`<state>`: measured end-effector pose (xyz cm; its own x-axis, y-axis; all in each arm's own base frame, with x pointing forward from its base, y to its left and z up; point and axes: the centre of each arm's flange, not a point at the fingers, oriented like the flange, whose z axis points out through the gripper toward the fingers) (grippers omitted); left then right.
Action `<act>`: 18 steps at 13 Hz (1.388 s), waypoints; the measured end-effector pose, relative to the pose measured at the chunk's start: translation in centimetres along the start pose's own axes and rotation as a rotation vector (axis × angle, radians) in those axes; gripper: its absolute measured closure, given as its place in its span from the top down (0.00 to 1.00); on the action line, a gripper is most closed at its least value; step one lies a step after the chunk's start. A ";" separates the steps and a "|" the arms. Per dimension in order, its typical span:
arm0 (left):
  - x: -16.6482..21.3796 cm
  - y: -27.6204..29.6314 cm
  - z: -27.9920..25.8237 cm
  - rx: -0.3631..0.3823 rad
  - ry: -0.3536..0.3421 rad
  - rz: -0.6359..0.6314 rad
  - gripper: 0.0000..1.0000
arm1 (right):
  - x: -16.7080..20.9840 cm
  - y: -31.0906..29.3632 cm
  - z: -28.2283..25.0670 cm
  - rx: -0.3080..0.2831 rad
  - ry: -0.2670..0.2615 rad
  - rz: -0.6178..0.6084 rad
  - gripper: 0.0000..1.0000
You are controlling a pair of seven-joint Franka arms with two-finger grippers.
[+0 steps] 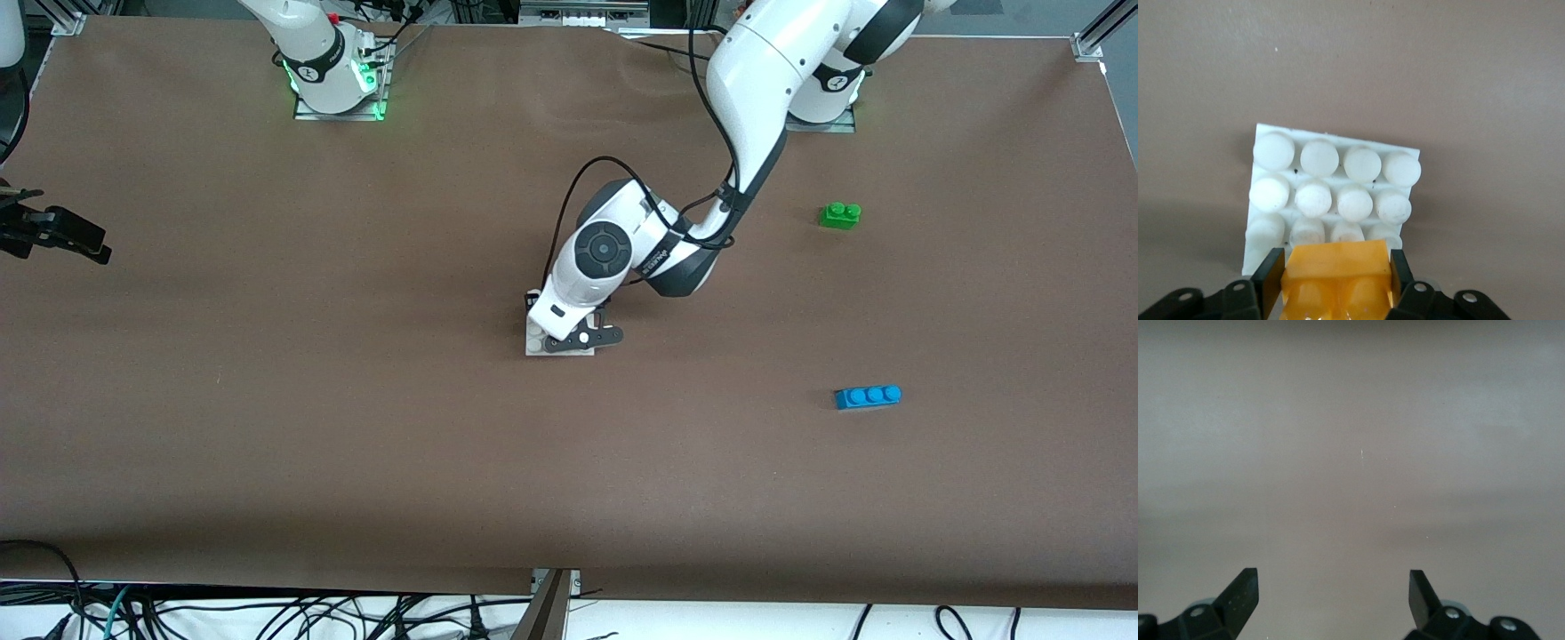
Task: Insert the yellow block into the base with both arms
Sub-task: 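Carry the yellow brick with the left gripper over the base plate, then press the yellow brick down onto the base plate studs with the left gripper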
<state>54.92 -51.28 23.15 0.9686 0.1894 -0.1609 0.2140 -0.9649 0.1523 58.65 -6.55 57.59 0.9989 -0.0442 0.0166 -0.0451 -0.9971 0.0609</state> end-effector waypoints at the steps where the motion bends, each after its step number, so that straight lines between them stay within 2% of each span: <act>1: -0.5 0.3 0.5 0.013 0.007 0.002 0.68 | 0.0 0.0 0.0 0.000 0.000 0.000 1.00; 7: 0.0 -0.1 1.1 0.034 0.026 -0.008 0.68 | 0.0 0.0 0.0 0.000 -0.001 0.000 1.00; 18: -0.8 0.4 1.4 0.046 0.020 0.006 0.68 | 0.0 0.0 0.0 0.000 -0.001 0.000 1.00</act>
<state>54.02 -52.10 22.02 0.9723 0.1872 -0.1401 0.2029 -0.9732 0.1083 58.64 -6.56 57.59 0.9989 -0.0446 0.0161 -0.0455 -0.9971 0.0608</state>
